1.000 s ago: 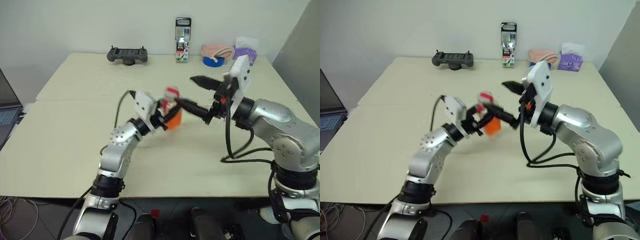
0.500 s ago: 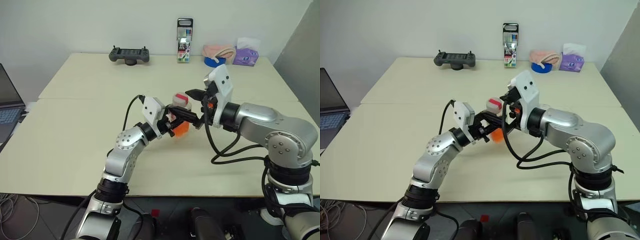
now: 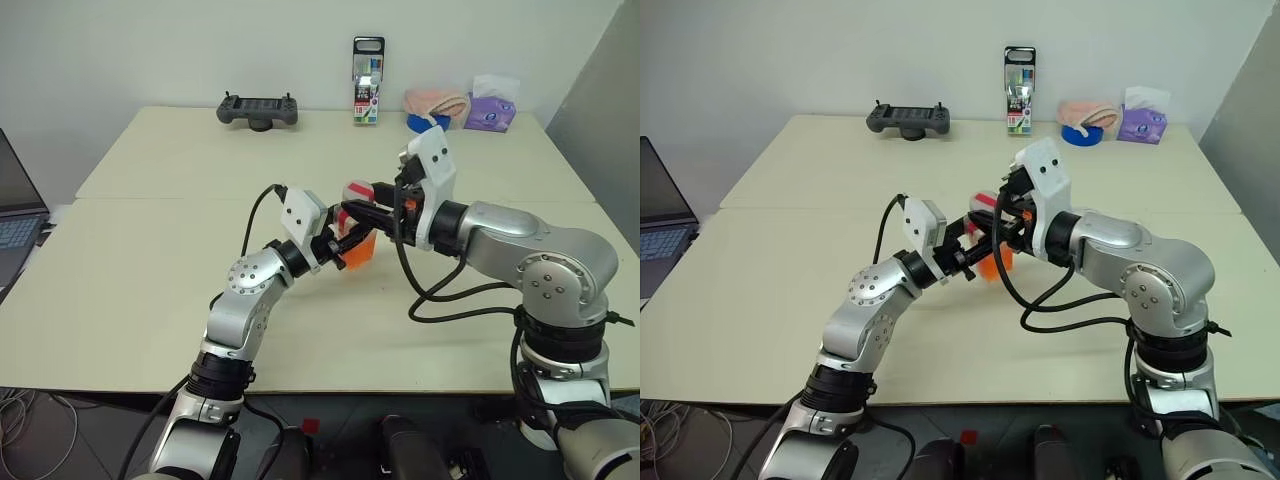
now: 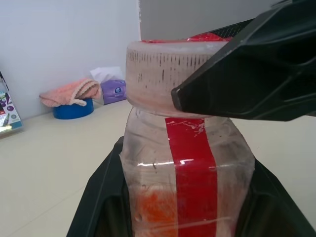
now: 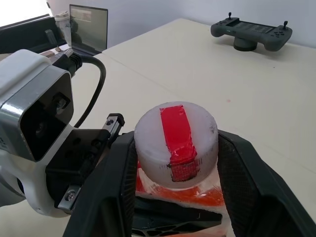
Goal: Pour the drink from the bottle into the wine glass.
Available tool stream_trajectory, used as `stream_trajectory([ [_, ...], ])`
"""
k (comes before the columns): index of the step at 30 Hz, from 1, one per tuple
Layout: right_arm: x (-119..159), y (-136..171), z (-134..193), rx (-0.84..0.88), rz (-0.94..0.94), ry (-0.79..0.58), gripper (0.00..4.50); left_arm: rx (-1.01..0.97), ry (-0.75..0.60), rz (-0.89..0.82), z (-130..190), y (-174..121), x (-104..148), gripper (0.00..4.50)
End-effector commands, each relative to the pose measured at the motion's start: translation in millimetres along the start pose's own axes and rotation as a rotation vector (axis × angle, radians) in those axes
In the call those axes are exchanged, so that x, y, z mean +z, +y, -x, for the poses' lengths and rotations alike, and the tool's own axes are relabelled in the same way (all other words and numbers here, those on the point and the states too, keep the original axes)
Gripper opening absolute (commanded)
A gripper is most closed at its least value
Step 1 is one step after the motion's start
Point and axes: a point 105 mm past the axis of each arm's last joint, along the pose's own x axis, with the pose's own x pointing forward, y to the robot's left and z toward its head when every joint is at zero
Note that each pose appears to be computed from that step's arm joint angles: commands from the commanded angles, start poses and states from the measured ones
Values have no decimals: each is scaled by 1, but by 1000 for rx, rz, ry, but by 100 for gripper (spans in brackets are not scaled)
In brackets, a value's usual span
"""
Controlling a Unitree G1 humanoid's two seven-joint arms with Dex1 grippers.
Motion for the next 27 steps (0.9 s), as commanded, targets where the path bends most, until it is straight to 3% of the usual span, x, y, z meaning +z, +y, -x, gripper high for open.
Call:
stream_trajectory([
  [1, 24, 0, 5, 0, 40, -88, 195, 4, -41, -36, 1, -1, 11, 182],
  [6, 24, 2, 4, 12, 57, -87, 195, 7, -33, -32, 1, -2, 9, 182],
  [13, 23, 2, 4, 16, 66, -81, 436, 12, -29, -33, 1, -2, 8, 182],
  [14, 23, 3, 3, 17, 66, -81, 450, 12, -28, -34, 1, -2, 8, 182],
  [24, 14, 0, 1, -5, 41, -46, 450, 6, -30, -35, -1, -3, 9, 182],
  [27, 10, -1, -1, -17, 47, -33, 390, 12, -23, -38, 0, -1, 7, 182],
])
